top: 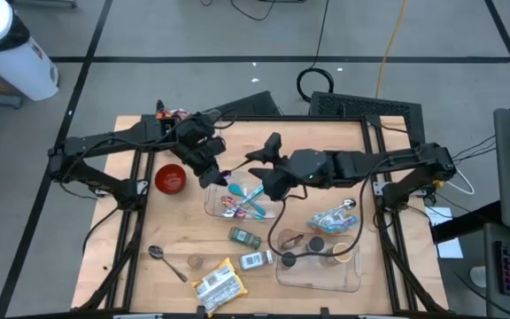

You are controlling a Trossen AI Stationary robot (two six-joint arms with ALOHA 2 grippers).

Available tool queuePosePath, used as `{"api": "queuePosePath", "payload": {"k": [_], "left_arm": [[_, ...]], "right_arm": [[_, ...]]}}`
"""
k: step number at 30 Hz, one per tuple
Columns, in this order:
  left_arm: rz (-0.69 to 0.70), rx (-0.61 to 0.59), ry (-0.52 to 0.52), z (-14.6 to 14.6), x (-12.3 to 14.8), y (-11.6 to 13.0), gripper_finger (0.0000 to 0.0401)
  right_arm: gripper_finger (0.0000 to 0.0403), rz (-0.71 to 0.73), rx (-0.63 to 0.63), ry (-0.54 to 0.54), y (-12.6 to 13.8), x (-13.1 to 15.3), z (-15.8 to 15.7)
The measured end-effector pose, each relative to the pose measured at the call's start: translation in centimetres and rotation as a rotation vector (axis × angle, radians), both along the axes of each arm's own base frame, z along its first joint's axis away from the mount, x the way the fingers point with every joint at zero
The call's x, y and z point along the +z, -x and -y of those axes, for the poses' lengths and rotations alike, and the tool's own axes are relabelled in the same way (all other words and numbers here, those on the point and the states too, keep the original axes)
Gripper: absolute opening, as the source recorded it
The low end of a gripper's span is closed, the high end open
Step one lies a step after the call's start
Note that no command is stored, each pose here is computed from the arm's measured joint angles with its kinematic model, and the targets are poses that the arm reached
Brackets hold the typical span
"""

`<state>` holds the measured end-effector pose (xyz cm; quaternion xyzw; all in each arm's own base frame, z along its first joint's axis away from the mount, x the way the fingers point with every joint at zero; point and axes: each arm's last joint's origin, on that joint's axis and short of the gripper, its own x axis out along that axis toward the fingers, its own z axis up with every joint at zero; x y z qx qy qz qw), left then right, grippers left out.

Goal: Pick & Place Food Item
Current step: Put the blue spoon into the middle transparent bin

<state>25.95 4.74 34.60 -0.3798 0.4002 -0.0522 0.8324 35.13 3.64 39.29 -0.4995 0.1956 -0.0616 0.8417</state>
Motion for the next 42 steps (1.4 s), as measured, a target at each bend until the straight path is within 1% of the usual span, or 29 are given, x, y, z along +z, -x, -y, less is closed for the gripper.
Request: {"api": "queuePosePath", "payload": {"k": [3, 6, 10, 14, 20, 24, 28, 33, 37, 42], "left_arm": [[-0.001, -0.005, 0.007, 0.2, 0.0, 0.0, 0.0005], [0.001, -0.003, 0.013, 0.3, 0.1, -0.1, 0.0004], [-0.004, -0.009, 0.021, 0.6, 0.0, -0.1, 0.0006], [-0.007, -0.012, 0.012, 0.9, 0.0, -0.2, 0.0004], [-0.011, -0.002, -0.003, 1.0, 0.0, -0.2, 0.0004], [-0.025, 0.008, -0.006, 1.0, -0.1, -0.1, 0.0007], [-0.028, 0.012, -0.008, 0.9, -0.1, -0.1, 0.0004], [-0.030, 0.014, -0.010, 0.9, -0.1, -0.1, 0.0009], [-0.031, 0.016, -0.011, 0.9, -0.1, -0.1, 0.0005], [-0.031, 0.016, -0.011, 0.9, -0.1, -0.1, 0.0015]], "right_arm": [[0.0215, -0.029, -0.015, 0.021, -0.1, -0.4, 0.0], [0.0213, -0.038, -0.047, 0.068, -0.4, -0.6, 0.1], [0.0195, -0.087, -0.069, 0.118, -1.2, -1.7, 0.1], [0.0158, -0.088, -0.088, 0.122, -1.3, -1.9, 0.1], [0.0085, -0.063, -0.098, 0.089, -1.3, -1.7, 0.1], [0.0043, -0.088, -0.096, 0.100, -1.2, -1.9, 0.1], [0.0042, -0.092, -0.094, 0.103, -1.2, -2.0, 0.1], [0.0048, -0.086, -0.099, 0.102, -1.2, -1.9, 0.1], [0.0042, -0.090, -0.113, 0.110, -1.2, -2.0, 0.1], [0.0042, -0.086, -0.117, 0.103, -1.2, -1.9, 0.1]]}}
